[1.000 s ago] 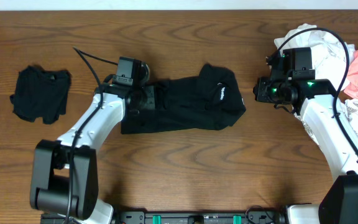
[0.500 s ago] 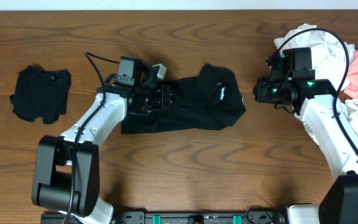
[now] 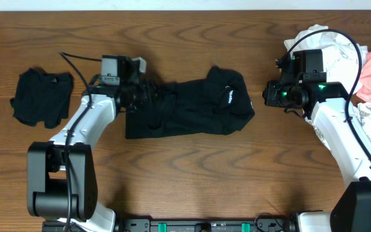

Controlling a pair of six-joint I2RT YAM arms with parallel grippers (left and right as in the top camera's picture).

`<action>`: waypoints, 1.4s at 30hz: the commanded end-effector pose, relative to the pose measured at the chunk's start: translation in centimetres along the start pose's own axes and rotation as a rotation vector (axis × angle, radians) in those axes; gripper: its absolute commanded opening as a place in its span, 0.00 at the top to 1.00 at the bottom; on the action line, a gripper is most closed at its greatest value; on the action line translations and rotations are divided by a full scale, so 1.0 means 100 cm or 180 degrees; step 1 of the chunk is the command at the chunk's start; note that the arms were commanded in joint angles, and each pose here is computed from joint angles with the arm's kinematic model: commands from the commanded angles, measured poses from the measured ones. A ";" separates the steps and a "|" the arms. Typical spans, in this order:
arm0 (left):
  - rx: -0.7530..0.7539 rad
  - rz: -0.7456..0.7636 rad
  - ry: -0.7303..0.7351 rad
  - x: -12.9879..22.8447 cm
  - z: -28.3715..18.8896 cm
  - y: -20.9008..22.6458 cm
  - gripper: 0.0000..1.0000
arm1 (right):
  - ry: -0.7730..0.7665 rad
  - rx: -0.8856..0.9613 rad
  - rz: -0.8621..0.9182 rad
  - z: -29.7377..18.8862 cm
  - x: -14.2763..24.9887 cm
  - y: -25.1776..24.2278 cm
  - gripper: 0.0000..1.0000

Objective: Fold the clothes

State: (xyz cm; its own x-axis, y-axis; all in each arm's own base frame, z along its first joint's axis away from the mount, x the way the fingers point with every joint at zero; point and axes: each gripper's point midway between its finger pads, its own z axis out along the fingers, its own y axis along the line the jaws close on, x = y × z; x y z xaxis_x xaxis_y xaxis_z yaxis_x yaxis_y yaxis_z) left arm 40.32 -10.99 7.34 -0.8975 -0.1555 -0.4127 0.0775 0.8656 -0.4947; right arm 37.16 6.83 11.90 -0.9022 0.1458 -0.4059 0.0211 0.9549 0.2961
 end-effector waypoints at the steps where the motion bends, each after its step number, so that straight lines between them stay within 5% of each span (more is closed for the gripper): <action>1: -0.0342 0.0244 -0.0207 -0.015 -0.003 0.025 0.52 | -0.0034 0.0044 -0.0050 -0.006 -0.003 -0.003 0.83; 10: -0.0755 0.0111 -0.0084 -0.004 -0.006 0.050 0.52 | -0.0027 0.0044 -0.0046 -0.006 -0.003 -0.003 0.83; 22: -0.0362 0.0185 0.0600 0.053 0.035 0.014 0.52 | -0.0025 0.0044 -0.0046 -0.006 -0.002 -0.003 0.83; 28: 0.0303 0.0246 0.0887 0.078 0.046 -0.036 0.52 | -0.0026 0.0046 -0.0046 -0.006 -0.002 -0.003 0.83; 42: 0.0238 0.0178 0.0767 0.066 0.042 -0.027 0.52 | -0.0028 0.0045 -0.0047 -0.006 -0.003 -0.003 0.82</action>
State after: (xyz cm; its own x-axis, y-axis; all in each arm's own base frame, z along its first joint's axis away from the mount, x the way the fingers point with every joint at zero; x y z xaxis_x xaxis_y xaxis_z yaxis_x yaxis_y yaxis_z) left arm 35.41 -17.58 2.97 -0.9669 0.0510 -0.2500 0.1845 0.8164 -0.5473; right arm 36.80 6.75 11.70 -0.9088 0.1428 -0.3919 0.0248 0.9564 0.2911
